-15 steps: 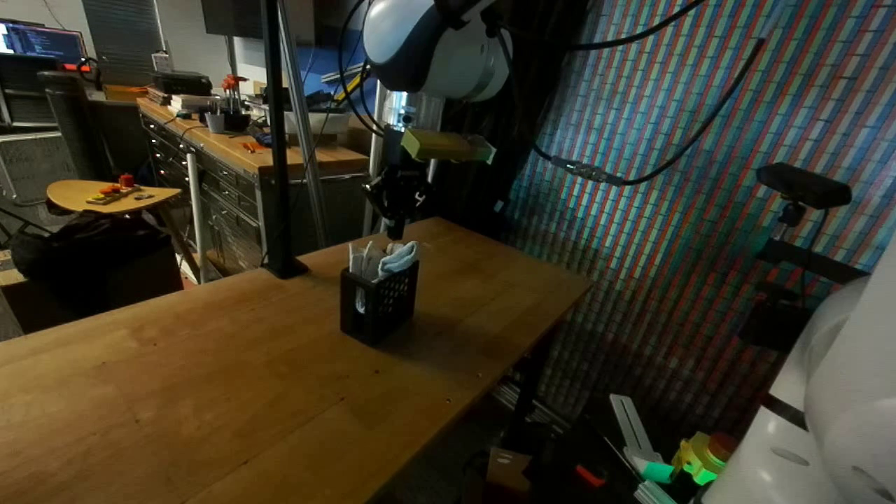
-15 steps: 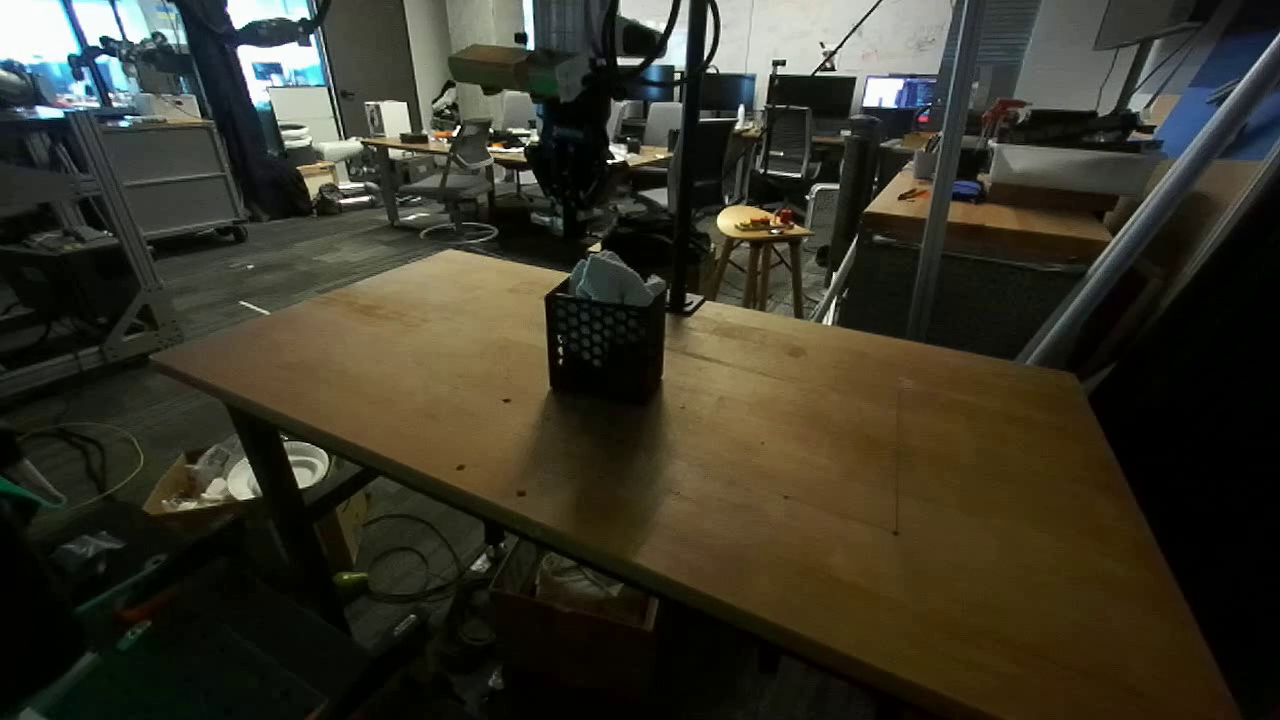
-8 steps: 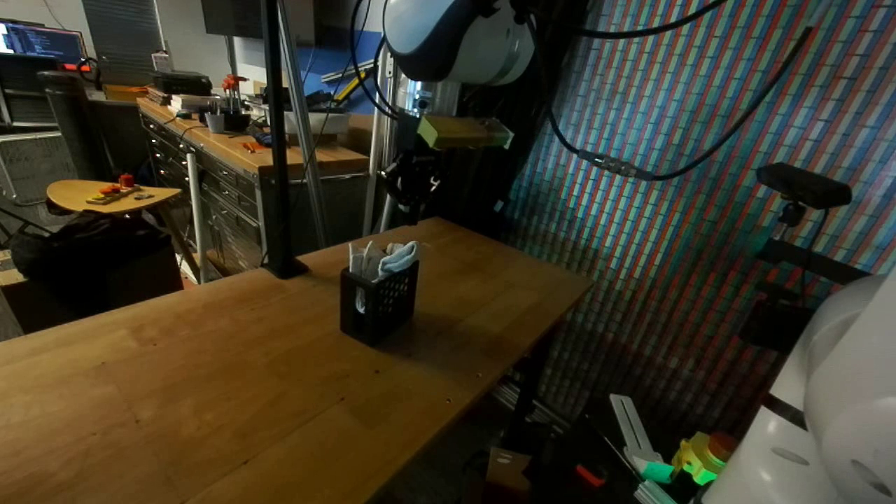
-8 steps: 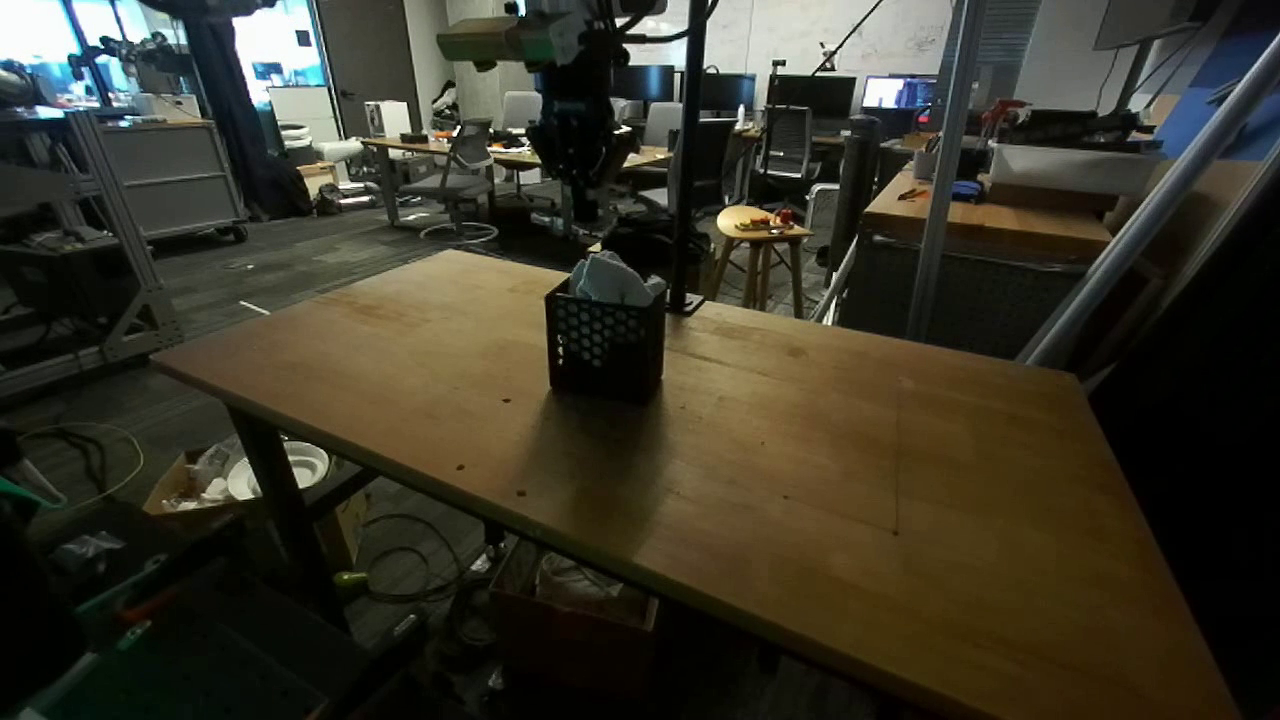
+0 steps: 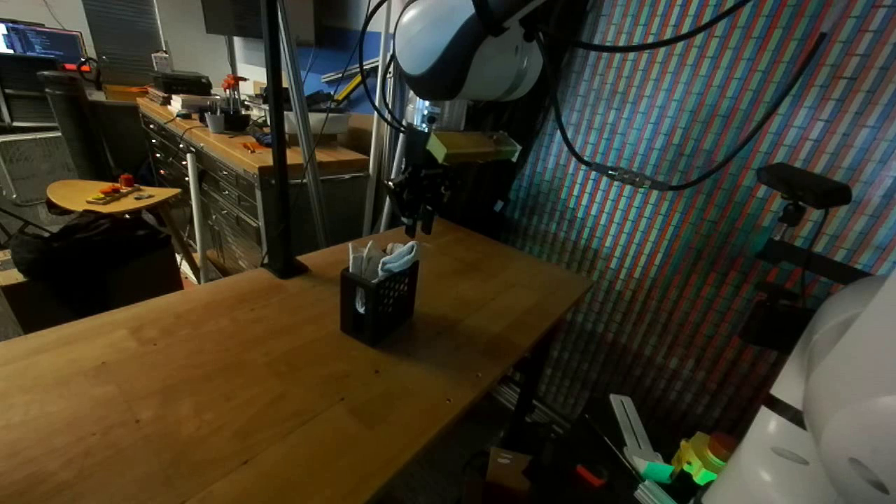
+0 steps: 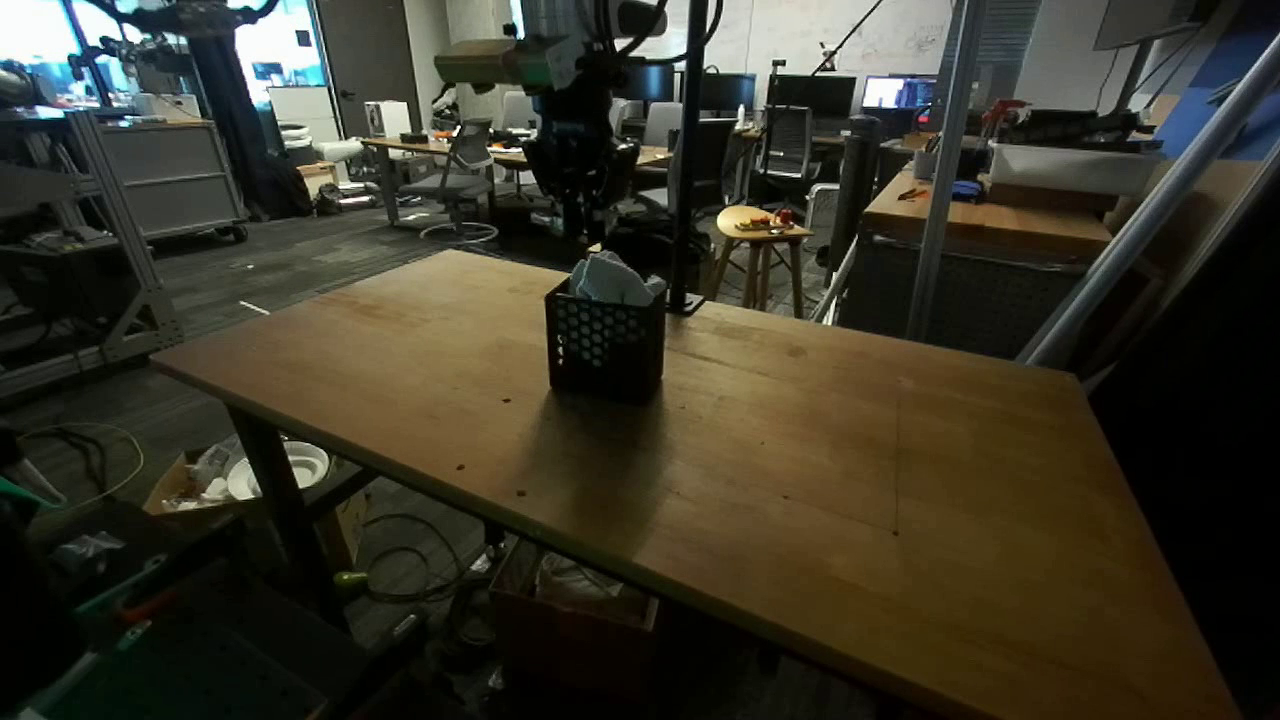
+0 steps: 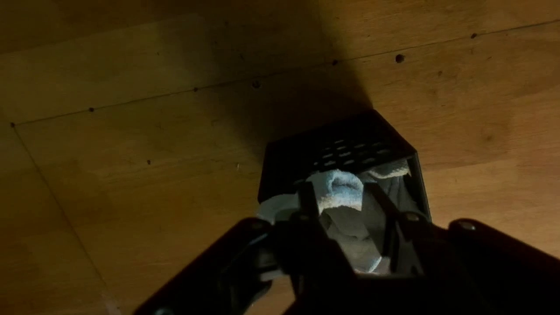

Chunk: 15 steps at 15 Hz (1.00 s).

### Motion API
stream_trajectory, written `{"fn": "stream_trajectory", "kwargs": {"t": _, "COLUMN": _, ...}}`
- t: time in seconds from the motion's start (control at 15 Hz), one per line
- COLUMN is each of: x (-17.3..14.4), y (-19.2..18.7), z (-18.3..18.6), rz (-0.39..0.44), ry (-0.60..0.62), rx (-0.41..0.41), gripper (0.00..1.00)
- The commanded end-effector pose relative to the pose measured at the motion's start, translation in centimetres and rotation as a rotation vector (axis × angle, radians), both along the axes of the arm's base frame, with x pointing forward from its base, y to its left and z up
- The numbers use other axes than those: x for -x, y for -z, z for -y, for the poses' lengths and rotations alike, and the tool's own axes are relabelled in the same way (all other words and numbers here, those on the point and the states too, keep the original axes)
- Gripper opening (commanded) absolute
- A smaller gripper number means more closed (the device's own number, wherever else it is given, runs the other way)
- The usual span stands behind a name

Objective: Put the white towel in the black box

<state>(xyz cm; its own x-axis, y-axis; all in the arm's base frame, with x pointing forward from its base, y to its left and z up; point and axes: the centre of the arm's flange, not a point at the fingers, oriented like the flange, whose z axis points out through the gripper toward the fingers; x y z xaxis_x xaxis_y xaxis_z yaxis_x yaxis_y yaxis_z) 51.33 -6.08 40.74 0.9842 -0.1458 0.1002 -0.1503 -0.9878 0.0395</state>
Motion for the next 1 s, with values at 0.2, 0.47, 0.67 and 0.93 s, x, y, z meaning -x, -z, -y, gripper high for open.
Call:
{"fn": "stream_trajectory", "kwargs": {"t": 0.2, "x": 0.1, "y": 1.1, "z": 1.9, "rz": 0.057, "ry": 0.016, "rx": 0.016, "gripper": 0.69}}
{"fn": "stream_trajectory", "kwargs": {"t": 0.47, "x": -0.7, "y": 2.2, "z": 3.0, "rz": 0.086, "ry": 0.028, "rx": 0.008, "gripper": 0.62}}
{"fn": "stream_trajectory", "kwargs": {"t": 0.67, "x": -1.4, "y": 3.2, "z": 3.5, "rz": 0.102, "ry": 0.028, "rx": 0.002, "gripper": 0.62}}
{"fn": "stream_trajectory", "kwargs": {"t": 0.93, "x": -2.1, "y": 4.2, "z": 3.5, "rz": 0.118, "ry": 0.026, "rx": -0.016, "gripper": 0.65}}
